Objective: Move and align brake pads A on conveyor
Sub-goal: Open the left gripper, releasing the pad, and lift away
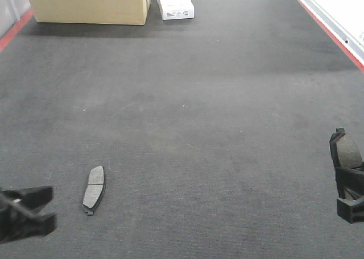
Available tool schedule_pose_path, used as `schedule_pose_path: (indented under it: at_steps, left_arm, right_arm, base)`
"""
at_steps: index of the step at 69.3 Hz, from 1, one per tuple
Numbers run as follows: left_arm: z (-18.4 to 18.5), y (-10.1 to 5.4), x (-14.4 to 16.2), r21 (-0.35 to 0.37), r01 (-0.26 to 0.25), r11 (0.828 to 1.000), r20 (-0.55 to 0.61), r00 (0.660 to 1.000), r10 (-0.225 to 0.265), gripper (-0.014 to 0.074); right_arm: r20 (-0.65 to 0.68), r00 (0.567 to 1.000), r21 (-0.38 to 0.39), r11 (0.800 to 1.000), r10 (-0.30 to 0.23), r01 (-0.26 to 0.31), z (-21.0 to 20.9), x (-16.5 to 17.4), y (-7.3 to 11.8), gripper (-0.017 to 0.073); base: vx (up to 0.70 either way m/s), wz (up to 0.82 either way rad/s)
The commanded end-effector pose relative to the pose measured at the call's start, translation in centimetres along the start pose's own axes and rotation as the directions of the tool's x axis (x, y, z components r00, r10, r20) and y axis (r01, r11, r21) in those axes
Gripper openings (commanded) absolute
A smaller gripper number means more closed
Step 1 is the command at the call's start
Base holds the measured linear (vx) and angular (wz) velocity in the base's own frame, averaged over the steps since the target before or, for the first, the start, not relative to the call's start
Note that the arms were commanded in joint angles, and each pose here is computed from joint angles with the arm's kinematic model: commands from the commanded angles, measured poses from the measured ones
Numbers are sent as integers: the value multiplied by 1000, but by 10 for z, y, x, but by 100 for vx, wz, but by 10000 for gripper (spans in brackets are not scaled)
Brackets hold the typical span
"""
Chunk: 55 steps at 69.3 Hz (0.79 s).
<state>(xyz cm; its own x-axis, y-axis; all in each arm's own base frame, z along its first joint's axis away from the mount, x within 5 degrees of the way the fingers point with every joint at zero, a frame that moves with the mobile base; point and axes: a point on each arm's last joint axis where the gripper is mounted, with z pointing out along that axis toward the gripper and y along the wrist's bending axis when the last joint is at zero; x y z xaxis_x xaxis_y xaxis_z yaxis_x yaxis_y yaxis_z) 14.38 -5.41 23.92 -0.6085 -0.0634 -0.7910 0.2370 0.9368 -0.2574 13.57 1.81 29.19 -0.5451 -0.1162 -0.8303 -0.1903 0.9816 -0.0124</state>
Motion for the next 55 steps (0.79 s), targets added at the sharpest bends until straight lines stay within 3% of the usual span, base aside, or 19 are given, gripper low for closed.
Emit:
schedule_pose_path:
  at_steps: [1, 8, 21, 55]
  left_arm:
    - [-20, -5, -13, 13, -62, 998, 139, 988, 60, -7]
    - [-36, -7, -15, 22, -96, 995, 216, 972, 89, -7]
    - [-54, -9, -16, 34, -109, 994, 301, 949, 93, -6]
    - [-53, -9, -16, 34, -108, 994, 296, 951, 93, -6]
  right_arm:
    - [114, 994, 18, 1000, -6, 4, -6, -16, -2, 83]
    - [114, 994, 18, 1000, -6, 4, -6, -16, -2, 83]
    - [114, 994, 18, 1000, -6, 4, -6, -16, -2, 83]
    - [117, 993, 19, 1000, -6, 4, -6, -17, -2, 83]
  base:
    - [0, 0]
    - [0, 0]
    - [0, 0]
    - [0, 0]
